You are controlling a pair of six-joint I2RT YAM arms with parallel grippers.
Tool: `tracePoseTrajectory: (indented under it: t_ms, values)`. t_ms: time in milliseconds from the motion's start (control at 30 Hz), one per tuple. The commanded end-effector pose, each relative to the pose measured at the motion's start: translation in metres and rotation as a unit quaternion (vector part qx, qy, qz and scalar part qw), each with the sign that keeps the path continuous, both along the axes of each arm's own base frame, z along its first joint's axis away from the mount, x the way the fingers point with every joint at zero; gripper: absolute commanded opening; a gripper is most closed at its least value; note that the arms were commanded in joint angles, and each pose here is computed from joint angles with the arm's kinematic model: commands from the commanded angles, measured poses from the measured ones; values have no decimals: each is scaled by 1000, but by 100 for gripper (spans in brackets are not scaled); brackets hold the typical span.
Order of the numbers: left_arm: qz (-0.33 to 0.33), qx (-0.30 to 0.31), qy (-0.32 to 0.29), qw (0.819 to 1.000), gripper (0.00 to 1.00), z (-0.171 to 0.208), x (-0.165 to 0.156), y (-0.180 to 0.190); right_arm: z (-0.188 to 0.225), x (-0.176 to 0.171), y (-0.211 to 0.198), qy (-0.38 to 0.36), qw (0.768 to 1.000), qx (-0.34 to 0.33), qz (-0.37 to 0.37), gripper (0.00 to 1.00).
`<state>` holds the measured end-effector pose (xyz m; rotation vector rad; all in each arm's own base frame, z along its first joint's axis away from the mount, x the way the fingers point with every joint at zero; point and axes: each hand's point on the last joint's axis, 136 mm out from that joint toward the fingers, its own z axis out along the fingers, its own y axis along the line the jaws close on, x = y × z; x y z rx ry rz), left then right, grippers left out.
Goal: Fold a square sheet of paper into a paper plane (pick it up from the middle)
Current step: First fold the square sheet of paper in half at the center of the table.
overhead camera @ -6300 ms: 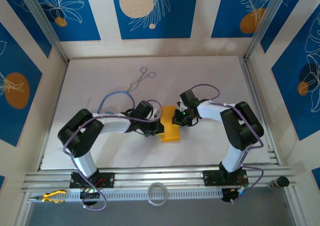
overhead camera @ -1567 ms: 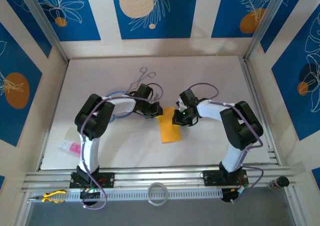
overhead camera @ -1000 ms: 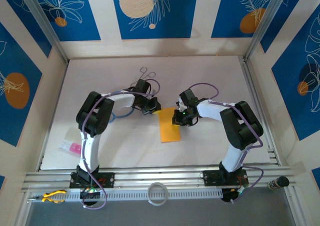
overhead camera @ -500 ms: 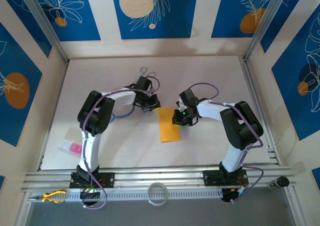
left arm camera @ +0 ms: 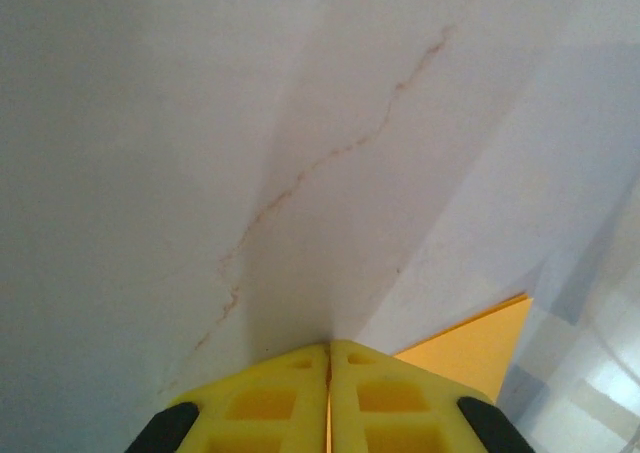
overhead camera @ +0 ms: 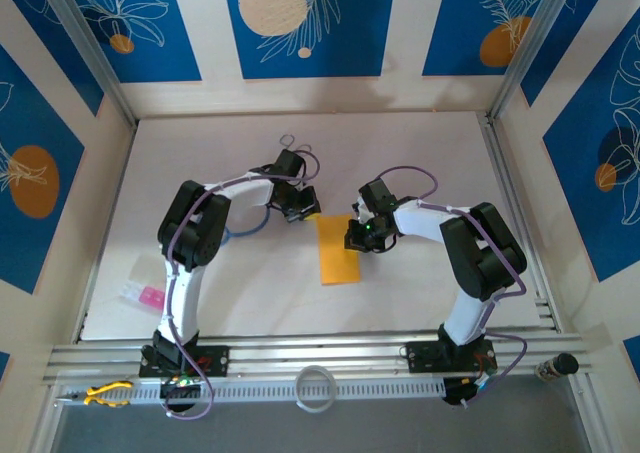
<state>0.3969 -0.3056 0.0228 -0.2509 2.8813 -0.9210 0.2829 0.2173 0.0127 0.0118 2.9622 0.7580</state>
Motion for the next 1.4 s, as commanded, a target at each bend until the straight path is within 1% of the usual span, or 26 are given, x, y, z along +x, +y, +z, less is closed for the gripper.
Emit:
tracePoseTrajectory:
  t_ms: [0,167,333,467,567,667,800,1000,1133,1233,1367]
  values:
    - [49,44,-29,997,10,-9,31,27,-39,-36,-47,68,991,-110,-13,0]
    - [34,25,-39,998,10,6,34,19,-40,-37,-47,70,991,-110,-12,0]
    - [17,13,-68,997,12,37,31,15,-39,-36,-47,69,992,-109,-12,0]
    - [-20,-13,-96,995,14,64,16,3,-40,-36,-47,70,991,-110,-12,0]
    - [-54,-47,-104,992,13,68,-2,-12,-41,-36,-47,70,991,-111,-12,0]
    - [-80,-81,-93,989,13,59,-19,-24,-41,-37,-47,71,991,-111,-13,0]
    - [-99,-101,-82,987,13,44,-32,-37,-41,-36,-48,71,991,-112,-14,0]
    - [-98,-78,-56,991,13,5,-38,-31,-40,-37,-47,71,991,-112,-13,0]
    - [-73,-44,-50,995,13,-14,-35,-15,-39,-37,-48,71,991,-113,-14,0]
    - [-42,-31,-56,997,14,-19,-24,-4,-39,-37,-48,70,991,-114,-14,0]
    - [-14,-24,-70,997,14,-15,-9,4,-39,-37,-48,71,991,-114,-14,0]
